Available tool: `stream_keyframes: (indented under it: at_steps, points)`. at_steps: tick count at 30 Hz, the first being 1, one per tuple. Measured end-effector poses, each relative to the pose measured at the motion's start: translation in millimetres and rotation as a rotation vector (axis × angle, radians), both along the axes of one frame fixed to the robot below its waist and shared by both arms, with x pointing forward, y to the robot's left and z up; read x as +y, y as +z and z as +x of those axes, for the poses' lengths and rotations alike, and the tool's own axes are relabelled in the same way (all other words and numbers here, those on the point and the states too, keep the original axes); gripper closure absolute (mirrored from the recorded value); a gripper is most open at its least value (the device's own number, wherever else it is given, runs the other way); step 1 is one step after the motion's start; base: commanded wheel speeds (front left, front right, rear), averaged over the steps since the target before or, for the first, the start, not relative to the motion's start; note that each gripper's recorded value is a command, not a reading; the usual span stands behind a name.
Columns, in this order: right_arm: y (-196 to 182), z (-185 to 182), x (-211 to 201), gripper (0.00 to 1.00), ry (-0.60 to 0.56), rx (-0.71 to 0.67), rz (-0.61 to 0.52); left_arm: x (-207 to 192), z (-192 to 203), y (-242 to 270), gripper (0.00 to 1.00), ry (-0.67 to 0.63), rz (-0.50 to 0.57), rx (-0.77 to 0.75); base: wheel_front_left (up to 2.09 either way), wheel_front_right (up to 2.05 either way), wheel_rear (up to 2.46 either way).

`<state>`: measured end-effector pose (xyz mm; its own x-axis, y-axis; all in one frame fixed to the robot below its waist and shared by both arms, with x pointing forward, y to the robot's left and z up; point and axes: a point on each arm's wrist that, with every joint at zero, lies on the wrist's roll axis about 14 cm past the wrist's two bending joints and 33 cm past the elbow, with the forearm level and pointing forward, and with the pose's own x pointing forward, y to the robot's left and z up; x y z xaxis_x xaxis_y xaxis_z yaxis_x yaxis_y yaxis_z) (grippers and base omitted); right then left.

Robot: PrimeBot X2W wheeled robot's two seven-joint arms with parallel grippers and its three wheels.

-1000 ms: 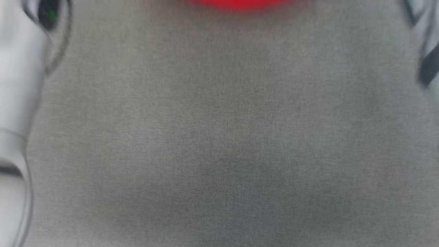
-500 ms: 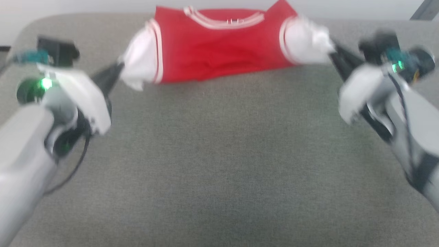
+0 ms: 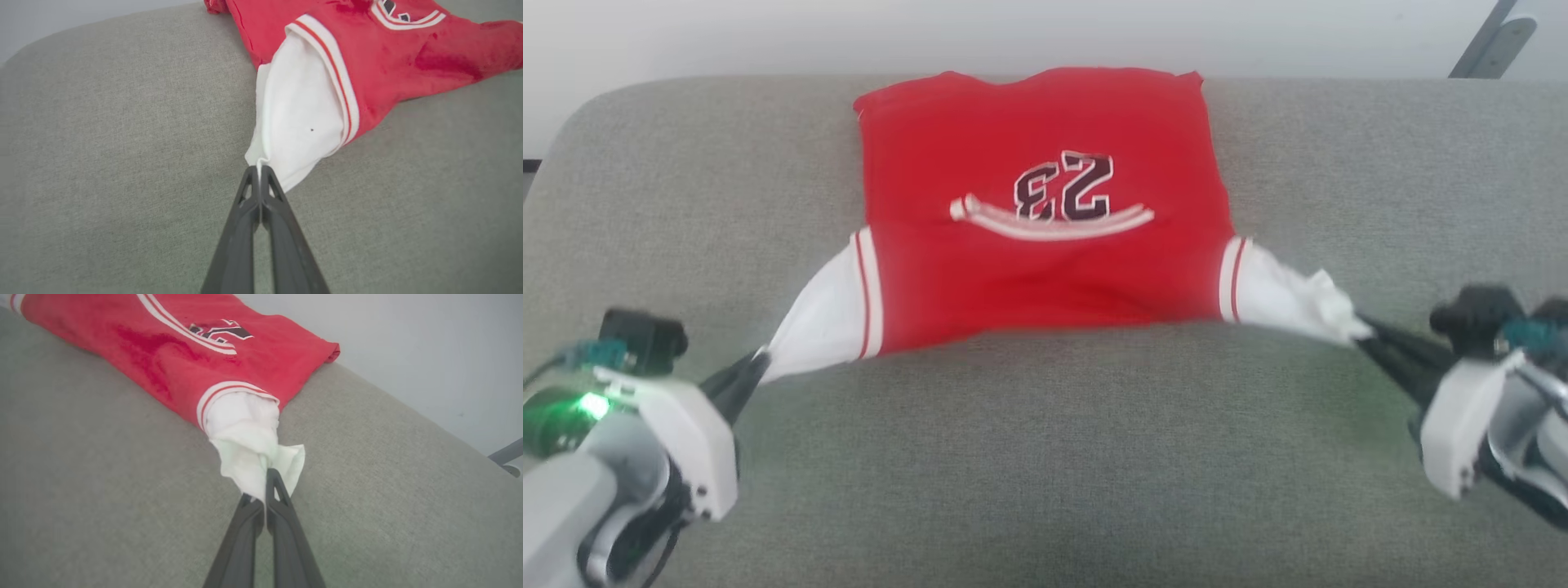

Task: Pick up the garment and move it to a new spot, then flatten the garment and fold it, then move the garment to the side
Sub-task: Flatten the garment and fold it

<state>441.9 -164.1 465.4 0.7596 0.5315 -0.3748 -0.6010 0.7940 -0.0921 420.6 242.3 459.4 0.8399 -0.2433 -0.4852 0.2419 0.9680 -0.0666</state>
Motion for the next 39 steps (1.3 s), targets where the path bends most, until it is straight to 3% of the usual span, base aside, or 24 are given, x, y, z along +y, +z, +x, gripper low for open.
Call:
stream_keyframes:
  at_steps: [5, 16, 22, 31, 32, 34, 35, 39]
  points:
    - [-17, -28, -11, 1.0, 0.027, 0.054, -0.043, 14, -25, -22, 1.0, 0.05, 0.071, 0.063, 0.0, 0.0, 0.0]
    - [-65, -91, -12, 1.0, 0.004, 0.332, -0.011, 16, -70, -60, 1.0, 0.155, 0.004, 0.215, 0.0, 0.0, 0.0]
    - [-81, -123, -1, 1.0, 0.024, 0.496, 0.017, 19, -86, -74, 1.0, 0.185, 0.024, 0.276, 0.0, 0.0, 0.0]
    - [-93, -135, -1, 1.0, 0.018, 0.586, 0.019, 15, -96, -84, 1.0, 0.203, 0.011, 0.314, 0.0, 0.0, 0.0]
    - [-95, -134, -1, 0.84, 0.009, 0.592, 0.02, 14, -96, -84, 1.0, 0.204, 0.007, 0.313, 0.0, 0.0, 0.0]
    - [-98, -131, 0, 0.05, -0.001, 0.598, 0.025, 12, -95, -84, 1.0, 0.201, 0.005, 0.305, 0.0, 0.0, 0.0]
    - [-98, -129, 1, 0.0, 0.001, 0.6, 0.025, 11, -94, -84, 1.0, 0.2, 0.004, 0.303, 0.0, 0.0, 0.0]
    - [-91, -117, 7, 0.0, 0.014, 0.589, 0.032, 3, -87, -82, 1.0, 0.177, -0.003, 0.275, 0.0, 0.0, 0.0]
